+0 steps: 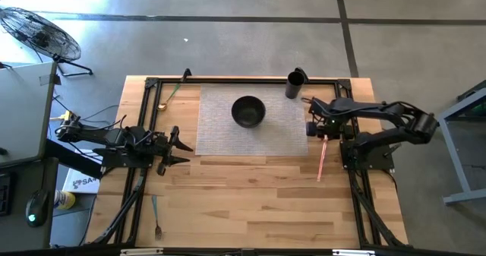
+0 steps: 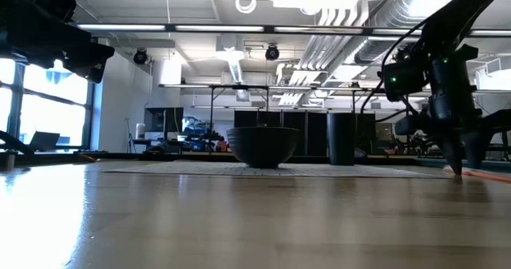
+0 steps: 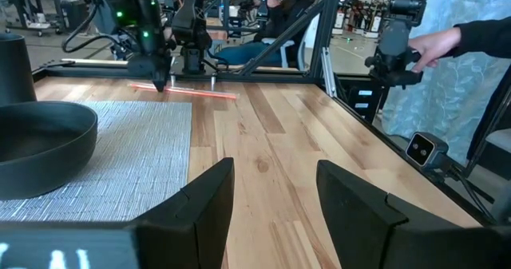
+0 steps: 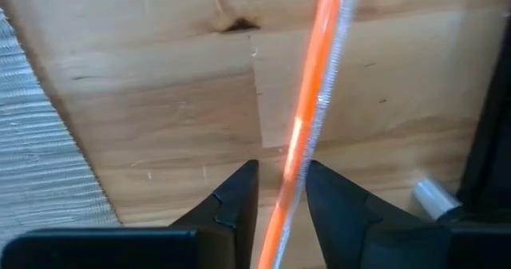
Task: Pick & Place Utensil
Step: Put the orange straw into the black cup
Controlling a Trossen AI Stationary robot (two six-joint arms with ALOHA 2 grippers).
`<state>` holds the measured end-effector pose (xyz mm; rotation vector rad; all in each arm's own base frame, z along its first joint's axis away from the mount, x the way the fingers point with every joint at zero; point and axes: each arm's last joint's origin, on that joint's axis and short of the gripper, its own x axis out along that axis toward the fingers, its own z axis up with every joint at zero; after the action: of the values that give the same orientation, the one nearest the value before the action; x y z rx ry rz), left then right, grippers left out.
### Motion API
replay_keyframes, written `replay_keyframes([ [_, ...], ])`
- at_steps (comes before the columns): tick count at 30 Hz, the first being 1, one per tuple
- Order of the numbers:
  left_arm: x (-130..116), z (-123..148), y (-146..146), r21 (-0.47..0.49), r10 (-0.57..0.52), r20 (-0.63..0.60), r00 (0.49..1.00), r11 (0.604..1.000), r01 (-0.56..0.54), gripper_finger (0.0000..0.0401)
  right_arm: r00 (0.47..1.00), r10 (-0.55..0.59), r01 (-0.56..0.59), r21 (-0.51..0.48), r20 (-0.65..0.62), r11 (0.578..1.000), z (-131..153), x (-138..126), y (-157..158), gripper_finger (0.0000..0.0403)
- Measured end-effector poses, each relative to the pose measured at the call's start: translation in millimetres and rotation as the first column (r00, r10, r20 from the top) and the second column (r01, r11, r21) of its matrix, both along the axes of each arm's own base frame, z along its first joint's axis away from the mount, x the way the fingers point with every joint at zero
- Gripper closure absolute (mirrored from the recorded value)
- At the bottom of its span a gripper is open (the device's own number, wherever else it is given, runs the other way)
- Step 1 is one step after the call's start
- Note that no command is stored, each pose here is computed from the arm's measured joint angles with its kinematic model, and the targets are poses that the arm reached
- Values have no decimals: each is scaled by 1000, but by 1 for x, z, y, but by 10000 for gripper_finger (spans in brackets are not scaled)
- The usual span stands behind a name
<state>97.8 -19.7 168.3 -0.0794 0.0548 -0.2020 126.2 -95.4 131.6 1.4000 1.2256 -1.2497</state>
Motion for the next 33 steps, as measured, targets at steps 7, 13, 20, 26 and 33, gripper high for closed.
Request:
replay_keyframes([
  [7,0,0,0,0,0,0,1000,1000,0,224,999,-28,28,15,23,1000,-8,-6,0,329],
  [13,0,0,0,0,0,0,1000,1000,0,224,999,-26,26,5,30,1000,-6,-7,1,357],
  [20,0,0,0,0,0,0,1000,1000,0,224,999,-24,25,-20,41,999,-3,-8,2,386],
  [26,0,0,0,0,0,0,1000,1000,0,224,997,-9,17,-92,80,996,6,-10,5,390],
  [33,0,0,0,0,0,0,1000,1000,0,224,982,8,36,-223,191,974,28,-12,15,390],
])
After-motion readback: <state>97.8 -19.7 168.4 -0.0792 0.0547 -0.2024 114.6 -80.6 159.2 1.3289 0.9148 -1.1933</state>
